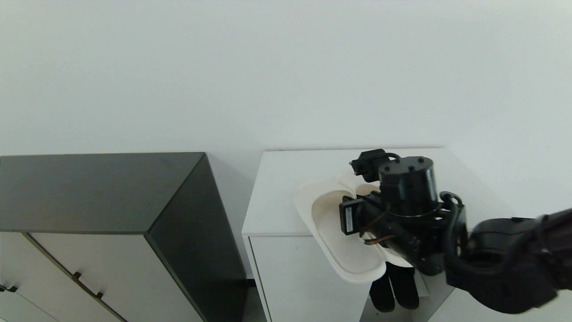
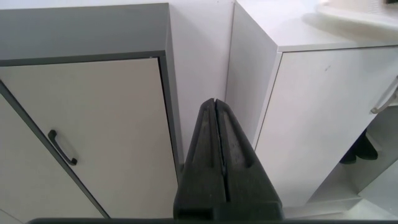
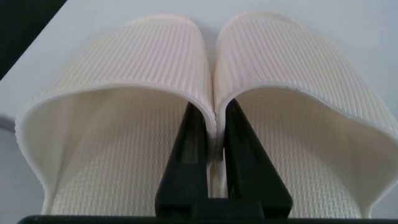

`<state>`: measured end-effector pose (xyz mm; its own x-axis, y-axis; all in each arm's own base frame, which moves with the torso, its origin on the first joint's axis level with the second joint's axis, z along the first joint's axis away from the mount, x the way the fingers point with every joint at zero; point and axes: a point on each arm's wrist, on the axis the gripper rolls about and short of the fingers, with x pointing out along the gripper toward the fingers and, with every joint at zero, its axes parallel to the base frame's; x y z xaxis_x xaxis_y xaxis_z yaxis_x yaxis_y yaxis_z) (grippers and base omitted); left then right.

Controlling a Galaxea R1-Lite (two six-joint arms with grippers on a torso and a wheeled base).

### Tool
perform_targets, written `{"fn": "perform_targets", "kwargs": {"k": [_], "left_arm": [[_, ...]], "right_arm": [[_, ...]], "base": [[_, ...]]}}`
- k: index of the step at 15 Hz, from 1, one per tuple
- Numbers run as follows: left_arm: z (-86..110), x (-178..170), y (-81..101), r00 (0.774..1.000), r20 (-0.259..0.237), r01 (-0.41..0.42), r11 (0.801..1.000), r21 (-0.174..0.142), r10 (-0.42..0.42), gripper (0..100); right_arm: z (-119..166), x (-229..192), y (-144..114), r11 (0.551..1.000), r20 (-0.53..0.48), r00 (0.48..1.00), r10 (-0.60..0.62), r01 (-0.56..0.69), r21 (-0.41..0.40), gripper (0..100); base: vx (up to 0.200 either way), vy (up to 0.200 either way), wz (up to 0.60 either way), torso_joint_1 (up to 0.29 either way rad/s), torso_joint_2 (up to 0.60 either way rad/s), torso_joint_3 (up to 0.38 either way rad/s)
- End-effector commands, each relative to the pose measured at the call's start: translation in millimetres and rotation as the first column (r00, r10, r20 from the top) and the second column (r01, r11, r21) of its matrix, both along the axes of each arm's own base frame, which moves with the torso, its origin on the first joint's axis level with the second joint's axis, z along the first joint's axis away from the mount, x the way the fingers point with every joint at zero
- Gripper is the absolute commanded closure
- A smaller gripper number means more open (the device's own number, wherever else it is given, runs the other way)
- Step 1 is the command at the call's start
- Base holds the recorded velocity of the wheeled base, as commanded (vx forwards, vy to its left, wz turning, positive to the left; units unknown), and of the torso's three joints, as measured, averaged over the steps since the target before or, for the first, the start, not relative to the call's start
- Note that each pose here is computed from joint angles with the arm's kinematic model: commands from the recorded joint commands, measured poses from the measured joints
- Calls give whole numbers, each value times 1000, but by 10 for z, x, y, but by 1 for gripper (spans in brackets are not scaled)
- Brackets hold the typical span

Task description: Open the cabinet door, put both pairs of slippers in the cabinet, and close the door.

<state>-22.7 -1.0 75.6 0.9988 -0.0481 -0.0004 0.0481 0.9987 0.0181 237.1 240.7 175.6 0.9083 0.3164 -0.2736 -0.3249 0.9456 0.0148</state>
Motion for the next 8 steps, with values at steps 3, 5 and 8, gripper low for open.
{"fn": "perform_targets", "kwargs": {"k": [3, 5, 8], "left_arm": [[0, 0, 0, 1000, 1, 3, 1000, 2, -3, 100], [0, 0, 0, 1000, 0, 1, 1000, 0, -1, 100], [0, 0, 0, 1000, 0, -1, 1000, -1, 1, 100]], "right_arm": [[242, -402, -199, 996, 38, 997, 67, -69, 51, 100], [199, -404, -194, 997, 28, 997, 66, -67, 39, 100], [139, -413, -191, 997, 13, 997, 70, -70, 22, 100]], "base": [[0, 0, 0, 0, 0, 0], [0, 0, 0, 0, 0, 0], [-200, 0, 0, 7, 4, 1]]}}
